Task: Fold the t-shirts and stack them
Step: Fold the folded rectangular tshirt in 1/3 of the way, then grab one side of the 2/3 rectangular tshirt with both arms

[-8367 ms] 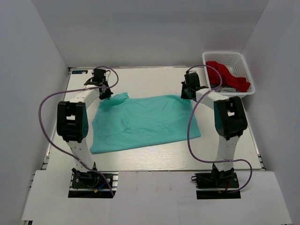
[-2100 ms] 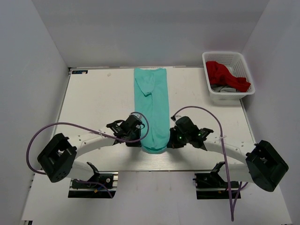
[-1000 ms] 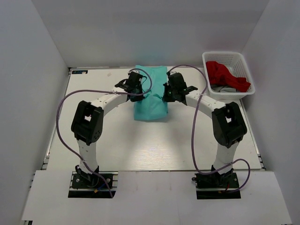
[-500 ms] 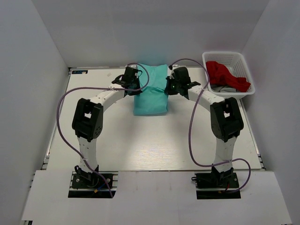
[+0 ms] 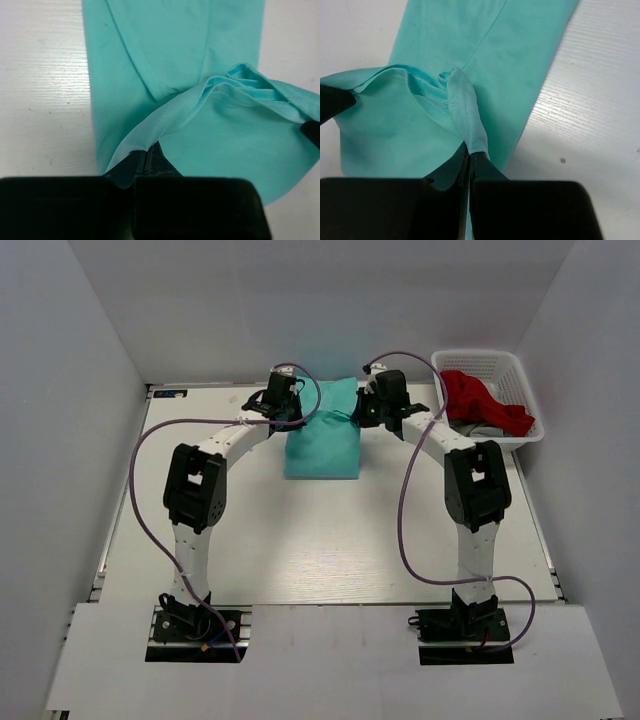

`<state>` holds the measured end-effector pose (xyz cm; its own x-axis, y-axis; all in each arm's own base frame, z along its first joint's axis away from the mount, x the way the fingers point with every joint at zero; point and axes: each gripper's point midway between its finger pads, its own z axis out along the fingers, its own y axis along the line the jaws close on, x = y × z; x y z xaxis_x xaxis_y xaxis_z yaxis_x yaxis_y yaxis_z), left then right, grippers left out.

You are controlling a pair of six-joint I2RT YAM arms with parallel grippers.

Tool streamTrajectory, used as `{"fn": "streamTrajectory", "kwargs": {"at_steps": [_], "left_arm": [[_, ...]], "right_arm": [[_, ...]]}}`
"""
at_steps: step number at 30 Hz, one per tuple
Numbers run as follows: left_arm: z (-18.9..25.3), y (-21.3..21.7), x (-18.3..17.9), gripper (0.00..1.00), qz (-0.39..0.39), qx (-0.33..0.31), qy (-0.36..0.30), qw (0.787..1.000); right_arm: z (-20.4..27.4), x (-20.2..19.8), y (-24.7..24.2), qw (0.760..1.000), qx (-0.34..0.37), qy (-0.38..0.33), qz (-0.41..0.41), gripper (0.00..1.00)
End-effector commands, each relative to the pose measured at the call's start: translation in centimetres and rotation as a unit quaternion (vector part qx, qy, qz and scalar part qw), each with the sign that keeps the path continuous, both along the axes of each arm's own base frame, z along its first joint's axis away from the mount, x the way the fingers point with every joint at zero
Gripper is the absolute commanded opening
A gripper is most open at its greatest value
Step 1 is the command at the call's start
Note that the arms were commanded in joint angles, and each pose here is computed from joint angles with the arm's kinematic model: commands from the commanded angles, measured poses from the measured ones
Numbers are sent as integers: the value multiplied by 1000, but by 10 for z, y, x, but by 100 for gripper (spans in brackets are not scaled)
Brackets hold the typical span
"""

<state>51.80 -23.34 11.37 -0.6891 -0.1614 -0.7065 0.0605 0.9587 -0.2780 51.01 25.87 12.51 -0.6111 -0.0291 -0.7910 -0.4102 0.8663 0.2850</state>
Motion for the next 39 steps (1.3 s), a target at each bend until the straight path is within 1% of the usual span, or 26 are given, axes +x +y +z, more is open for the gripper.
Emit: {"fn": "streamTrajectory", "kwargs": {"at_steps": [1, 8, 10, 11, 12, 13, 14, 15, 16, 19, 20, 21, 22, 23, 24, 26, 27, 29, 30, 31, 33, 34, 35, 37, 38, 39], "left_arm": [[-8, 8, 11, 0, 11, 7, 10, 1000], [-23, 18, 31, 0, 29, 4, 12, 999], [-26, 21, 40, 9, 32, 0, 9, 999], [-21, 19, 45, 18, 32, -4, 1, 999], [-25, 25, 49, 39, 38, -2, 5, 999], [-19, 25, 50, 51, 38, -2, 5, 999], [-12, 32, 52, 66, 46, 2, 6, 999], [-10, 34, 51, 99, 49, 7, 11, 999], [-10, 43, 50, 100, 62, 10, 19, 998], [9, 49, 32, 100, 62, 7, 12, 998], [14, 52, 13, 100, 55, 2, 16, 998], [19, 49, 8, 100, 45, -10, 7, 999], [-1, 53, -12, 100, 40, -6, 32, 999], [12, 48, -23, 100, 30, -14, 22, 999], [10, 43, -34, 100, 26, -22, 28, 999], [-13, 47, -60, 100, 21, -24, 58, 998], [-13, 38, -67, 100, 2, -50, 58, 997], [-31, 37, -87, 100, -6, -60, 82, 995], [-33, 39, -91, 100, -6, -59, 85, 995], [-36, 36, -95, 100, -10, -57, 89, 994], [-49, 36, -96, 100, -9, -52, 103, 993], [-55, 36, -97, 96, -9, -50, 109, 993], [-58, 38, -95, 89, -4, -45, 113, 993], [-68, 37, -93, 80, -7, -37, 125, 991], [-72, 36, -94, 70, -9, -38, 131, 991], [-72, 35, -95, 65, -12, -41, 132, 990]], "right_arm": [[-13, 20, 1, 1000, 2, -1, 2, 0], [-38, 37, 5, 1000, 18, 17, 17, 0], [-43, 45, 3, 1000, 20, 14, 17, 2], [-46, 50, 7, 999, 22, 13, 23, 11], [-38, 57, 6, 999, 25, 3, 22, 29], [-34, 60, 4, 999, 24, 3, 21, 41], [-33, 61, 4, 999, 24, 2, 24, 54], [-23, 64, 3, 999, 32, -1, 29, 74], [-20, 62, 3, 999, 33, 2, 29, 90], [12, 46, -1, 999, 48, -4, 26, 90], [-13, 29, -6, 998, 45, 24, 23, 90], [3, 19, -5, 998, 58, 19, 27, 90], [20, 10, -4, 997, 68, 9, 30, 90], [-14, -14, -10, 996, 71, 53, 24, 90], [-15, -25, -10, 995, 77, 63, 25, 90], [-14, -56, -13, 992, 88, 85, 26, 90], [-31, -77, -18, 990, 91, 103, 27, 90], [-27, -89, -18, 989, 105, 105, 28, 90], [-37, -102, -21, 987, 104, 120, 27, 90], [-40, -100, -29, 986, 109, 125, 15, 90], [-49, -110, -20, 984, 109, 141, 24, 90], [-52, -112, -18, 982, 114, 150, 26, 90], [-59, -112, -17, 980, 114, 159, 27, 89], [-59, -108, -14, 979, 119, 162, 27, 87], [-68, -108, -13, 978, 117, 172, 29, 85], [-70, -109, -11, 976, 119, 178, 31, 82]]}}
